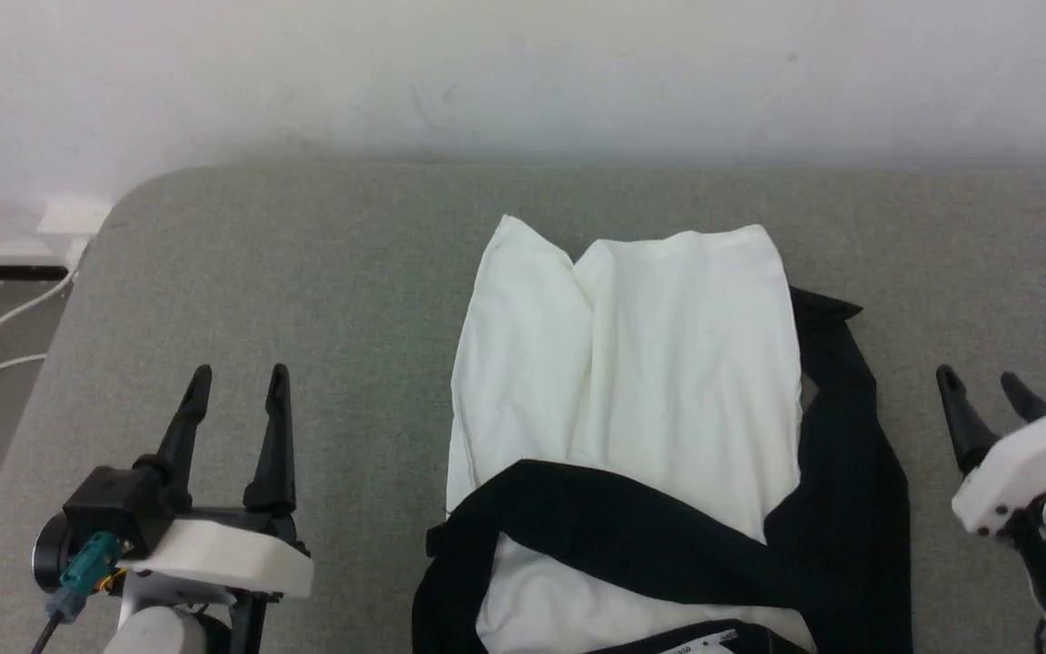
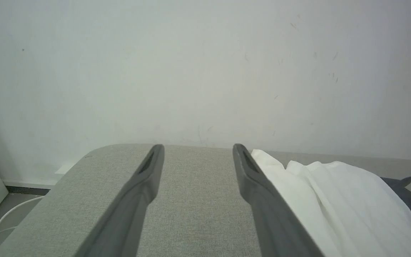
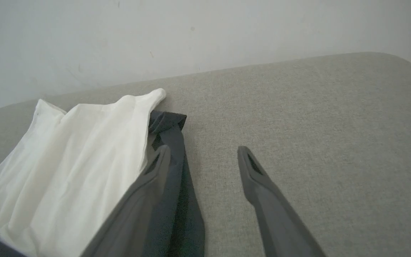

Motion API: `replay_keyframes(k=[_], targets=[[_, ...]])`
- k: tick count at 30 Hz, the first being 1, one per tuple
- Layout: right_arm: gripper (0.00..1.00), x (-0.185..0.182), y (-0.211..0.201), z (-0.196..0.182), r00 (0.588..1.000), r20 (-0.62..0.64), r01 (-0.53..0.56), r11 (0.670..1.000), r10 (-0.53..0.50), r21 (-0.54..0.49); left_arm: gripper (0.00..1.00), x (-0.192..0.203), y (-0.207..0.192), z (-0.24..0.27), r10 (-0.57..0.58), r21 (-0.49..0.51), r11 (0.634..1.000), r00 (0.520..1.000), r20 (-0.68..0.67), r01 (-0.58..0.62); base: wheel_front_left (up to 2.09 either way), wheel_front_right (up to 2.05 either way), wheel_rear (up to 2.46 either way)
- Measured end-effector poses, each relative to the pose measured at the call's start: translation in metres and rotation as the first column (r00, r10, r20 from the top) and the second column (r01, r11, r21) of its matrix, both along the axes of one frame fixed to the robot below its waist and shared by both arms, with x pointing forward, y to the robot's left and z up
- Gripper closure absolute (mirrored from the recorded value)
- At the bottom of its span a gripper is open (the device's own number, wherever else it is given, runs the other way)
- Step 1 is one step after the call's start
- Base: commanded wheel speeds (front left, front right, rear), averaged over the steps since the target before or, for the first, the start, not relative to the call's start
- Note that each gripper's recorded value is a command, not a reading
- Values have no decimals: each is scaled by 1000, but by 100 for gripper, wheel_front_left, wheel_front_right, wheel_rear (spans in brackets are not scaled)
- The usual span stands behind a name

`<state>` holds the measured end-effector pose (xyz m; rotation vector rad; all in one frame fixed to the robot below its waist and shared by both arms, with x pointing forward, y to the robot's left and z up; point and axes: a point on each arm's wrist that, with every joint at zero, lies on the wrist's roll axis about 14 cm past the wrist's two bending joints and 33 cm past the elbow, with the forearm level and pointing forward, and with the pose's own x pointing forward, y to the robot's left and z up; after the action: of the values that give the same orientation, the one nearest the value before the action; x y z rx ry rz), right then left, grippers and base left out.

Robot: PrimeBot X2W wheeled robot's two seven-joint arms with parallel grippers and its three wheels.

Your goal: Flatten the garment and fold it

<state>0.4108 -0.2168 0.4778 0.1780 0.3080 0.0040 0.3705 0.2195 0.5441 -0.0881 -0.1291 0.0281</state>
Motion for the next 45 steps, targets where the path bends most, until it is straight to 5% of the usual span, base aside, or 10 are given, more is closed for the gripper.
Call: replay_keyframes(k=[12,25,26,27,28,29,30,33,38,45], targets=[[0,99,22,-36,941,-312,-124,991,134,53,0,26,-12,-13,-18,-49,999,1000,-9,17,0,0,0],[0,114,56,-113,753,-619,-235,970,225,67,0,43,-2,-35,18,-36,999,998,-53,-20,0,0,0],[16,113,57,-116,739,-634,-233,970,227,75,0,42,0,-37,25,-37,999,998,-57,-27,0,0,0],[61,113,57,-118,729,-646,-230,970,227,81,0,42,1,-38,32,-35,999,998,-61,-34,0,0,0],[75,113,57,-118,720,-655,-227,970,228,88,0,41,2,-39,36,-33,999,997,-63,-38,0,0,0],[100,112,58,-118,714,-661,-229,969,230,90,0,41,3,-39,37,-31,999,997,-63,-39,0,0,0],[100,111,60,-117,711,-662,-234,968,235,92,0,40,3,-39,41,-31,999,997,-63,-42,0,0,0],[100,111,68,-111,731,-635,-252,964,250,89,0,40,4,-36,46,-28,998,997,-55,-48,0,0,0],[100,111,47,-94,826,-527,-220,975,200,25,0,34,4,-31,51,-32,998,998,-40,-52,0,0,0],[100,116,-2,-24,951,-295,-119,990,92,-73,0,15,4,-27,54,-40,998,998,-34,-56,0,0,0]])
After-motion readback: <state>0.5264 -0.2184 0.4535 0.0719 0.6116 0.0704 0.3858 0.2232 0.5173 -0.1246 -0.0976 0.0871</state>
